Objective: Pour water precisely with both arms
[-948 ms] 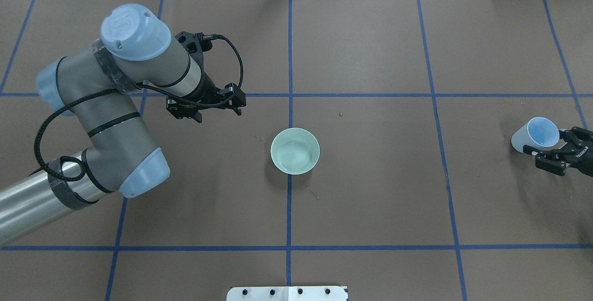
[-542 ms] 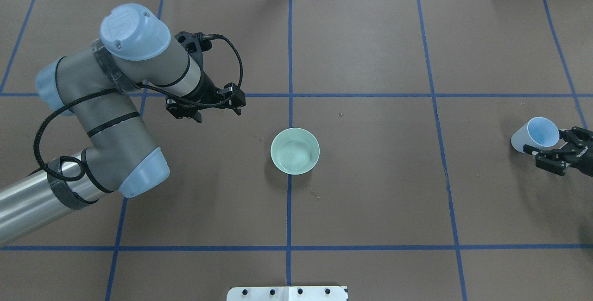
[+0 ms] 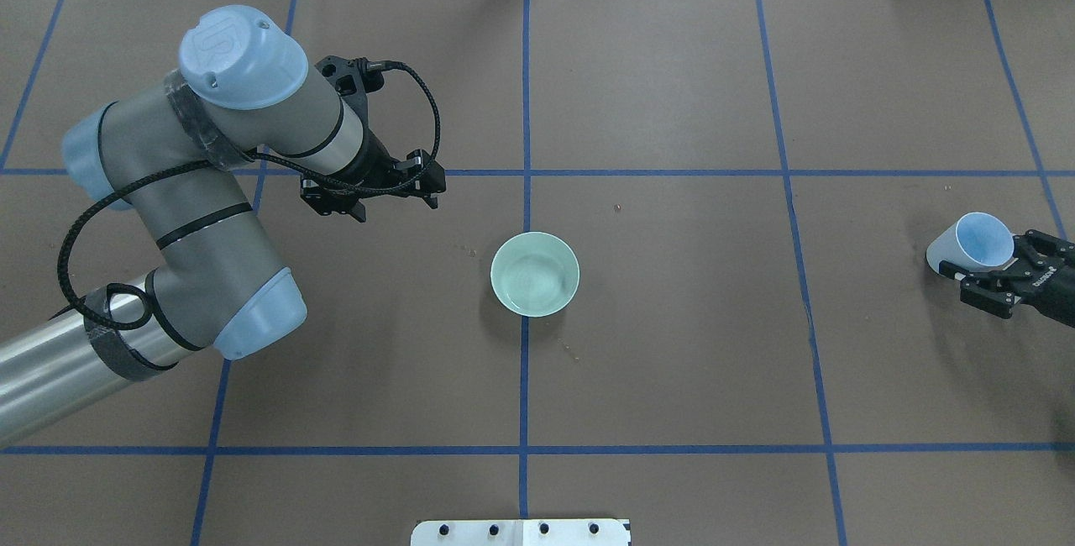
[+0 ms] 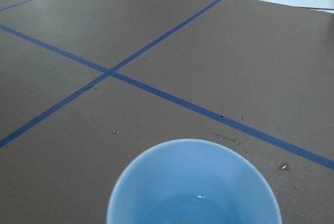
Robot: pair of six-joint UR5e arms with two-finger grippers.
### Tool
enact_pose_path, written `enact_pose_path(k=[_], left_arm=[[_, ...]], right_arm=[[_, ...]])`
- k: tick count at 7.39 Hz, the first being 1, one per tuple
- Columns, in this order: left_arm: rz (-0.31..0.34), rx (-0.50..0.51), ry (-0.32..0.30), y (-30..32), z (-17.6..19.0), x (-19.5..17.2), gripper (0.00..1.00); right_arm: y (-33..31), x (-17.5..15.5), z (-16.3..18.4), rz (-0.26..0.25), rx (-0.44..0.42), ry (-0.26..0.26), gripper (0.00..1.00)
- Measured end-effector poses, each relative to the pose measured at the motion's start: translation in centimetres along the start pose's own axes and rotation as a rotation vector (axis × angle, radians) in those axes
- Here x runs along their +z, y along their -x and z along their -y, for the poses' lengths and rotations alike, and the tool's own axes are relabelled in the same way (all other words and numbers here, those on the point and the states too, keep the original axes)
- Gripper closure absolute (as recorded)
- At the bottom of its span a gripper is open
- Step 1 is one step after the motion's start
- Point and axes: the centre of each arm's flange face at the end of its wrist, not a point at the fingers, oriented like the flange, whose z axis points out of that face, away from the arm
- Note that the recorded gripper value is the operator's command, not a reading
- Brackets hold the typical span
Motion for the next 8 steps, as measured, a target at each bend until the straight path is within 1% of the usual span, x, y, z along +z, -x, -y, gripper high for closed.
enact_pose_path(k=[2, 4, 5, 6, 8], left_arm=[[0.003, -0.002, 0.000, 0.0, -0.1, -0.2, 0.01], [0.018, -0.010, 0.002, 0.0, -0.3, -0.9, 0.01], [0.021, -0.012, 0.003, 0.0, -0.3, -1.0, 0.01], [0.022, -0.013, 0.003, 0.0, -0.4, -1.0, 0.01], [0.022, -0.013, 0.002, 0.0, -0.4, -1.1, 0.01]], right_arm=[[-0.1, 0.0, -0.4, 0.005, -0.003, -0.009, 0.26], [0.0, -0.1, -0.3, 0.011, -0.004, -0.017, 0.55], [0.0, -0.2, -0.3, 0.015, -0.005, -0.022, 0.67], [0.1, -0.2, -0.3, 0.020, -0.007, -0.027, 0.74], [0.4, -0.2, 0.1, 0.030, -0.008, -0.038, 0.78]])
